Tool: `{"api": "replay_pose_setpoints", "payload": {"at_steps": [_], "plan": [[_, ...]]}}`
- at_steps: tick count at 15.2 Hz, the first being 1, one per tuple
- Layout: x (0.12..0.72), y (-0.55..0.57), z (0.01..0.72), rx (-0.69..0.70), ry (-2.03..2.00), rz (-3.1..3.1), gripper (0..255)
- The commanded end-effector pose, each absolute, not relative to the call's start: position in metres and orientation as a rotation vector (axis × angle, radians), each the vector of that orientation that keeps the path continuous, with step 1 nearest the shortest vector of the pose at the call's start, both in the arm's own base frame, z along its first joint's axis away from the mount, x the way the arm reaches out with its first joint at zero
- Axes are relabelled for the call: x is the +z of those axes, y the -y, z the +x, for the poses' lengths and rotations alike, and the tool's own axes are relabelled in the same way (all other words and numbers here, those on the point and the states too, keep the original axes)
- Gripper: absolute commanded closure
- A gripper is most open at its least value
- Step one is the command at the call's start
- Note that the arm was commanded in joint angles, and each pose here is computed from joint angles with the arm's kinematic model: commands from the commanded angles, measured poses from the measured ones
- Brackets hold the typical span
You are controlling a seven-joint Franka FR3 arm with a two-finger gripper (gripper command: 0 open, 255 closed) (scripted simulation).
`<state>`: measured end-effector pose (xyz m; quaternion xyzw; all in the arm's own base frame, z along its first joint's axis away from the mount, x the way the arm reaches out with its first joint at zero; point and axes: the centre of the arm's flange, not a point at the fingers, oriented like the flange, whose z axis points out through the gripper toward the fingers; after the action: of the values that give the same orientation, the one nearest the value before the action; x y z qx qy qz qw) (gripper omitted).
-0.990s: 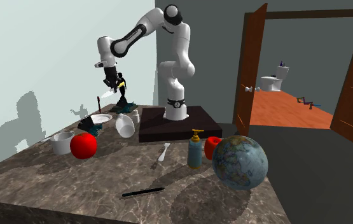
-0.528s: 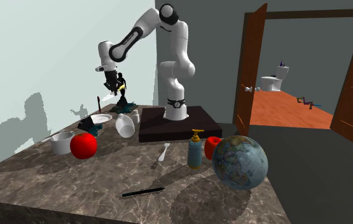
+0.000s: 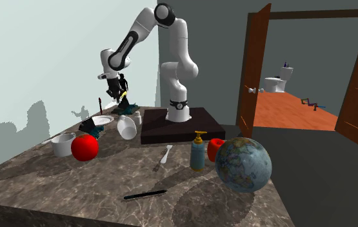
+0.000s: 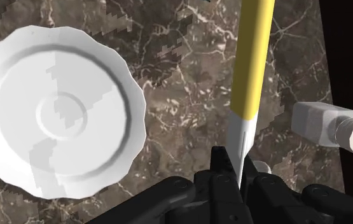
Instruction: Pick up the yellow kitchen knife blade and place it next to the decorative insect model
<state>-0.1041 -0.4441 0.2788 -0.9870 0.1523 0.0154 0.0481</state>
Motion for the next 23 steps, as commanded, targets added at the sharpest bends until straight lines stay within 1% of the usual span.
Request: {"api": "replay_pose_setpoints", "payload": {"at_steps": [1,23], "plan": [[0.269,0.445,-0.105,0.046,-0.468,-3.014,255],[0.153,0.445,-0.105,0.046,-0.468,-3.014,255]]}}
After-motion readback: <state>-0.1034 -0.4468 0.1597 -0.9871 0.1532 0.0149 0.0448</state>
